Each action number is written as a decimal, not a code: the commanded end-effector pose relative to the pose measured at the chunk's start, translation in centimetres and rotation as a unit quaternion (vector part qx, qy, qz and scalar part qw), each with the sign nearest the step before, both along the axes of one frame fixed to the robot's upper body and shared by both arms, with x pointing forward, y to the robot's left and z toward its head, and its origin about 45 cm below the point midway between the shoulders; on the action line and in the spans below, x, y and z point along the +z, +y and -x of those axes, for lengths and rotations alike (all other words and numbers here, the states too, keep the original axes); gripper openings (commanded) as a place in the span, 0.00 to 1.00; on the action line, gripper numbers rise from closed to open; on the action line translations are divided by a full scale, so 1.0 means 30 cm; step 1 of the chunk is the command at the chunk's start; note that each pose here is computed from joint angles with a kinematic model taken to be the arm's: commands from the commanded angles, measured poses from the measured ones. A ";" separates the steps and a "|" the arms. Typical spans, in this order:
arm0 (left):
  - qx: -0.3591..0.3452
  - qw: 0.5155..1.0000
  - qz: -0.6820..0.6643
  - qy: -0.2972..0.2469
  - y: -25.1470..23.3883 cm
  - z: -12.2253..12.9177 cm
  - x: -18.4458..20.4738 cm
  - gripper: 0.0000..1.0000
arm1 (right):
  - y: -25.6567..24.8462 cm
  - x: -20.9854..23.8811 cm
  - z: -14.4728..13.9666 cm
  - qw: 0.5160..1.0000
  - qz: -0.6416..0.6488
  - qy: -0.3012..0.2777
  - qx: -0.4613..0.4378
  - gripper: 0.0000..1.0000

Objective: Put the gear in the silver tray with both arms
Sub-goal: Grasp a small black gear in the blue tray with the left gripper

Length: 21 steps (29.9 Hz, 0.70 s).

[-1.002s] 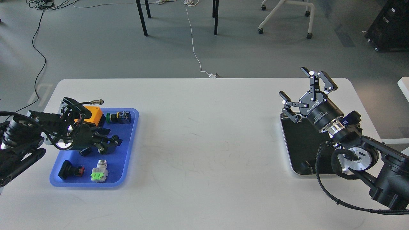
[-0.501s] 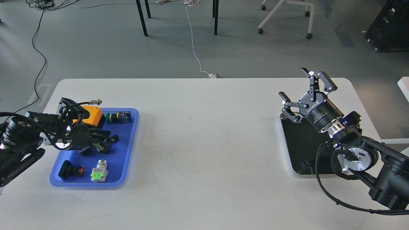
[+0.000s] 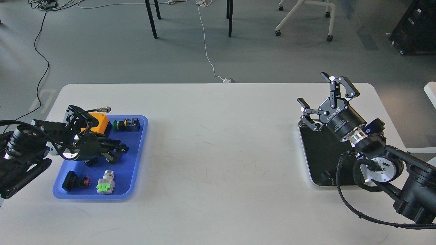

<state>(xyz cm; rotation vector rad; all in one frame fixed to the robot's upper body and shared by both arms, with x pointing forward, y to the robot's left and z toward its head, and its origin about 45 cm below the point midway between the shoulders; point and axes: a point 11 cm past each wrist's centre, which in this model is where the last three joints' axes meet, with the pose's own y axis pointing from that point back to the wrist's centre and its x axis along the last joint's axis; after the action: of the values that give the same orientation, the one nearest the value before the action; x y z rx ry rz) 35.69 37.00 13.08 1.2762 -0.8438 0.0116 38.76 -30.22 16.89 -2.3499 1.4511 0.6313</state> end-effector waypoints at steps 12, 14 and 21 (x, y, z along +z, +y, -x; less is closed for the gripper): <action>0.002 1.000 -0.006 0.010 0.001 0.008 -0.027 0.12 | -0.004 -0.003 0.003 1.000 0.001 0.001 -0.001 0.99; 0.001 1.000 -0.006 0.009 0.001 0.006 -0.025 0.12 | -0.004 -0.003 0.003 1.000 0.001 0.001 -0.001 0.99; 0.002 1.000 -0.007 0.006 0.006 -0.001 -0.015 0.11 | -0.004 -0.003 0.003 1.000 0.001 0.001 -0.001 0.99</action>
<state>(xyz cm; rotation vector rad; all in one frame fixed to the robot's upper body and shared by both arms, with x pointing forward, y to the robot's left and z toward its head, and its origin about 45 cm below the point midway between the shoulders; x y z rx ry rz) 35.58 37.02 12.40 1.2858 -0.8292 -0.0017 38.68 -30.34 16.81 -2.3489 1.4552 0.6330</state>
